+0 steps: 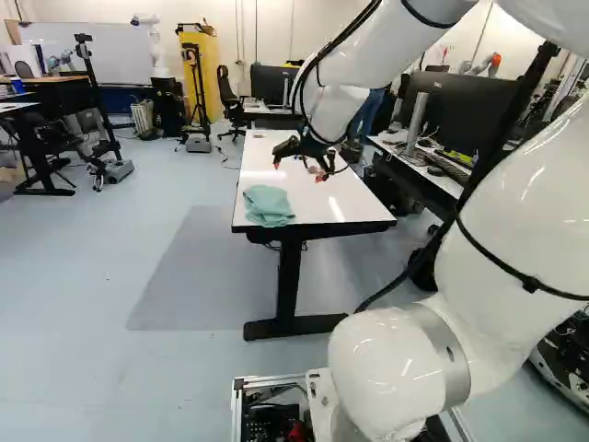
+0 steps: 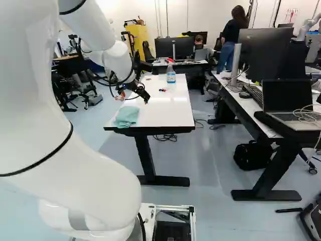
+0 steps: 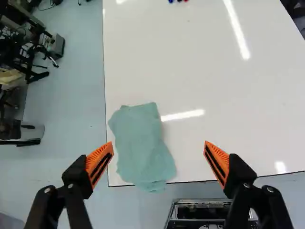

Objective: Clean the table with the green towel

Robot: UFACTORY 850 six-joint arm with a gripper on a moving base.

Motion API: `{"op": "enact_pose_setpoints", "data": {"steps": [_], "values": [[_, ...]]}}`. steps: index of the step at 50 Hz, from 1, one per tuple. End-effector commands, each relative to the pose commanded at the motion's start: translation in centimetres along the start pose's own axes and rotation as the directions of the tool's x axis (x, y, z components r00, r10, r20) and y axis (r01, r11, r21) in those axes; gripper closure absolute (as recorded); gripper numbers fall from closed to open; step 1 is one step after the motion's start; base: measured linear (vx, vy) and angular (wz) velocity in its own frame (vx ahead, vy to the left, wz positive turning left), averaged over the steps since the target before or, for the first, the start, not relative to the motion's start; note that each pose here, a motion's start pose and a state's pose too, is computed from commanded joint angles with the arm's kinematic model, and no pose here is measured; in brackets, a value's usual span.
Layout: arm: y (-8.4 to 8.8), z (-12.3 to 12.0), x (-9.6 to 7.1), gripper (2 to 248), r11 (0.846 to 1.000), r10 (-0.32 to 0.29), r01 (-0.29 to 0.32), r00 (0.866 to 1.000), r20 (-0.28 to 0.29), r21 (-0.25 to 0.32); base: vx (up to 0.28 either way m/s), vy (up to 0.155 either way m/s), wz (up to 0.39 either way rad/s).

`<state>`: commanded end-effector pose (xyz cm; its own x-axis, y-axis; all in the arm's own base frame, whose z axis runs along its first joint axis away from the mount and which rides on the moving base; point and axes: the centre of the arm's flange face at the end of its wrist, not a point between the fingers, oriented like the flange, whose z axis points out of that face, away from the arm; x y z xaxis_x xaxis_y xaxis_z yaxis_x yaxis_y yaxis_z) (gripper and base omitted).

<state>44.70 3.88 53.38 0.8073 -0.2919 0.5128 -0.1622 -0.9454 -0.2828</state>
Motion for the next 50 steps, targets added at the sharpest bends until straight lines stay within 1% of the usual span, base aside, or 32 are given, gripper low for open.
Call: {"op": "enact_pose_setpoints", "data": {"steps": [26, 50], "values": [[4.1, -0.8, 1.0, 3, 0.996, 0.078, -0.079, 0.997, -0.03, -0.049, 0.0, 0.0, 0.0], [4.4, -0.5, 0.6, 3, 0.996, 0.069, -0.072, 0.997, -0.045, -0.055, 0.0, 0.0, 0.0]]}}
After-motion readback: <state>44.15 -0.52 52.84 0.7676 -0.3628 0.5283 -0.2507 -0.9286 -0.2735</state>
